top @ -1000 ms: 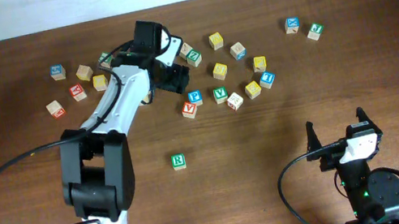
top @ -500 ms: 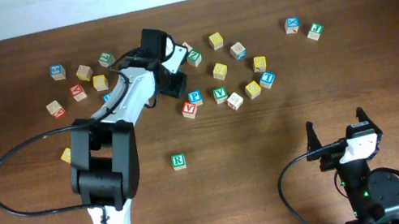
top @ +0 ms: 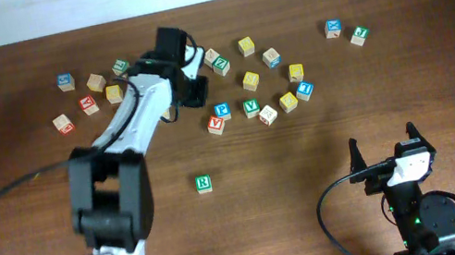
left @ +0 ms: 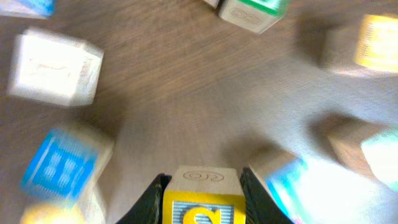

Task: Spell out RSS
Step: 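Move the left gripper to a yellow S block and grasp it, then carry the S block toward the R block with the left gripper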

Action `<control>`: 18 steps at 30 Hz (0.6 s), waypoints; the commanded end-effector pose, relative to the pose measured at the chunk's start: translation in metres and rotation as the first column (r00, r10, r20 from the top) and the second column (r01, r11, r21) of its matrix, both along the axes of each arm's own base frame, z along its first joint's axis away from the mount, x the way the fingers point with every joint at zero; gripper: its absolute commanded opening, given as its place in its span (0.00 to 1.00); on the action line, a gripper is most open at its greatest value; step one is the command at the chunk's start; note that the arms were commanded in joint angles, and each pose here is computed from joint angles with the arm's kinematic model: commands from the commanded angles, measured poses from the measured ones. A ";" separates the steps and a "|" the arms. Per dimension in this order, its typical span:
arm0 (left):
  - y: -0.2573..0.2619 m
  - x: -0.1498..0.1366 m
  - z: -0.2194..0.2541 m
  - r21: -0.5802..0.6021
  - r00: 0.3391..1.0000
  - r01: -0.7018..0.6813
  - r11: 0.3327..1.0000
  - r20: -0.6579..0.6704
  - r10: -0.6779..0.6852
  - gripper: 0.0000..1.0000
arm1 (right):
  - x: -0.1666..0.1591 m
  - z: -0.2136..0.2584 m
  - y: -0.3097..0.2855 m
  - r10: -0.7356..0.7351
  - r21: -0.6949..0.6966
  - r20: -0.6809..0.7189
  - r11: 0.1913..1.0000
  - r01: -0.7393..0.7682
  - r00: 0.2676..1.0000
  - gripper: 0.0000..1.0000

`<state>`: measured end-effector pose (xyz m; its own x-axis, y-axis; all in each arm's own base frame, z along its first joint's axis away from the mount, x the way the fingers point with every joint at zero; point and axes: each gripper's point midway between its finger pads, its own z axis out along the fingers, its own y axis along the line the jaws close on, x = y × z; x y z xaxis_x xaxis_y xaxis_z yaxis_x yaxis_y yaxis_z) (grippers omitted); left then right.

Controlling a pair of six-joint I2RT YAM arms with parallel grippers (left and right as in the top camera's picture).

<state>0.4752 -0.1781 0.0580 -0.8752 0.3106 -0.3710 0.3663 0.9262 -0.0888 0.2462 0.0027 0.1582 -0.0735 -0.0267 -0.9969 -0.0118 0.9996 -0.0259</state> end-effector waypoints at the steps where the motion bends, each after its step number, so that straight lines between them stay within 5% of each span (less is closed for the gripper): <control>1: 0.003 -0.035 0.118 -0.154 0.987 -0.149 0.977 0.043 0.158 0.22 | 0.000 -0.003 -0.003 -0.014 0.007 -0.006 1.000 0.014 1.000 0.99; 4: -0.014 -0.100 0.144 -0.184 0.986 -0.148 0.972 -0.099 0.131 0.22 | 0.000 -0.003 -0.003 -0.014 0.007 -0.006 1.000 0.014 1.000 0.98; 7: -0.038 -0.150 0.095 -0.056 0.938 -0.252 0.966 -0.258 0.230 0.22 | 0.000 -0.003 -0.003 -0.014 0.007 -0.006 1.000 0.014 1.000 0.98; 10: -0.037 -0.175 0.037 0.101 0.898 -0.375 0.921 -0.209 0.388 0.21 | 0.000 -0.003 -0.003 -0.014 0.007 -0.006 1.000 0.014 1.000 0.98; 18: -0.023 -0.182 -0.047 0.086 0.866 -0.494 0.865 -0.046 0.498 0.22 | 0.000 -0.003 -0.003 -0.014 0.007 -0.006 1.000 0.014 1.000 0.98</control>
<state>0.2919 -0.2172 0.0183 -0.9582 -0.1279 -0.2558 -0.1112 0.9907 -0.0789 0.2462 0.0028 0.1583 -0.0731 -0.0271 -0.9970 -0.0126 0.9996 -0.0263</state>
